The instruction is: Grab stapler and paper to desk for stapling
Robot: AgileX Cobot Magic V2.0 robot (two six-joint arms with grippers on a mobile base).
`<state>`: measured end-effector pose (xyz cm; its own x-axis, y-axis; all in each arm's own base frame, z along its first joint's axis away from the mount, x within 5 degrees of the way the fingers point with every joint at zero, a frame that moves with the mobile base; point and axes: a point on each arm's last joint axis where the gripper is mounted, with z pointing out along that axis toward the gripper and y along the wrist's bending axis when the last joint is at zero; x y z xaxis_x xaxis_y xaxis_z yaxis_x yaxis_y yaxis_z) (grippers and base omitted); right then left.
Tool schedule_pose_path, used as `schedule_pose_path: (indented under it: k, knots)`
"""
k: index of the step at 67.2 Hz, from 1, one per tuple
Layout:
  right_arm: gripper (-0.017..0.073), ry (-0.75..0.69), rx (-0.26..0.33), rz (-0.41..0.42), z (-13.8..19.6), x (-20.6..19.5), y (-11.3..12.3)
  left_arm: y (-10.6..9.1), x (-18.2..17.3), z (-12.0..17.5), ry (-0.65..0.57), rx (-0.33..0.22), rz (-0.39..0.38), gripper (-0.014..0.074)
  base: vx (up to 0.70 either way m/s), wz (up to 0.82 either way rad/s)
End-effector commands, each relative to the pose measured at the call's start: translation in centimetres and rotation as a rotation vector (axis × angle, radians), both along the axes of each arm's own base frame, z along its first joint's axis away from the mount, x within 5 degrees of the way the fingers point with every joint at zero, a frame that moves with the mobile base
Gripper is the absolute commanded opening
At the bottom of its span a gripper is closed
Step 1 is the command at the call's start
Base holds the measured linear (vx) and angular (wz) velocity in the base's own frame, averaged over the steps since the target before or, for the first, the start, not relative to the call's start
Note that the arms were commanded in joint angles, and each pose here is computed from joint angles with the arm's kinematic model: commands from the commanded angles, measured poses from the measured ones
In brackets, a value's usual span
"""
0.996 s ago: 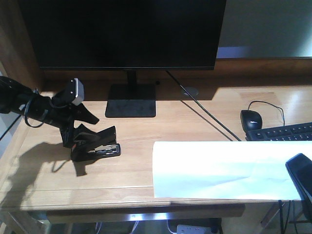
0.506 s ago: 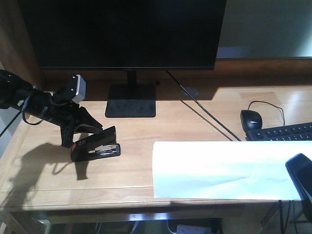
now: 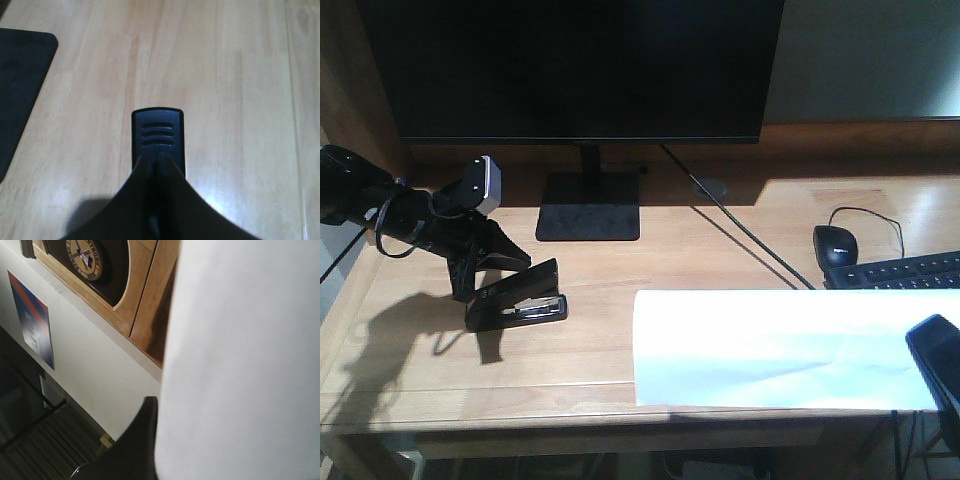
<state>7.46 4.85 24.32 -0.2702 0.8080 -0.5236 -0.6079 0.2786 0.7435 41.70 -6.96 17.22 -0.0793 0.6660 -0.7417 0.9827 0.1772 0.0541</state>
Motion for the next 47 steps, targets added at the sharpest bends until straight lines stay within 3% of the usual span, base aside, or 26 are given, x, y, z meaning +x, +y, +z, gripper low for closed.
schedule_pose_path:
  k: [1, 47]
  knots:
    - [-0.0006, -0.045, 0.027, 0.010, 0.37, -0.19, -0.04, -0.59, -0.11, 3.35, -0.052, -0.068, -0.003, -0.0006, 0.00, 0.00]
    - [-0.0006, -0.045, 0.027, 0.010, 0.37, -0.19, -0.04, -0.60, -0.13, 3.36, -0.050, -0.069, -0.005, -0.0006, 0.00, 0.00]
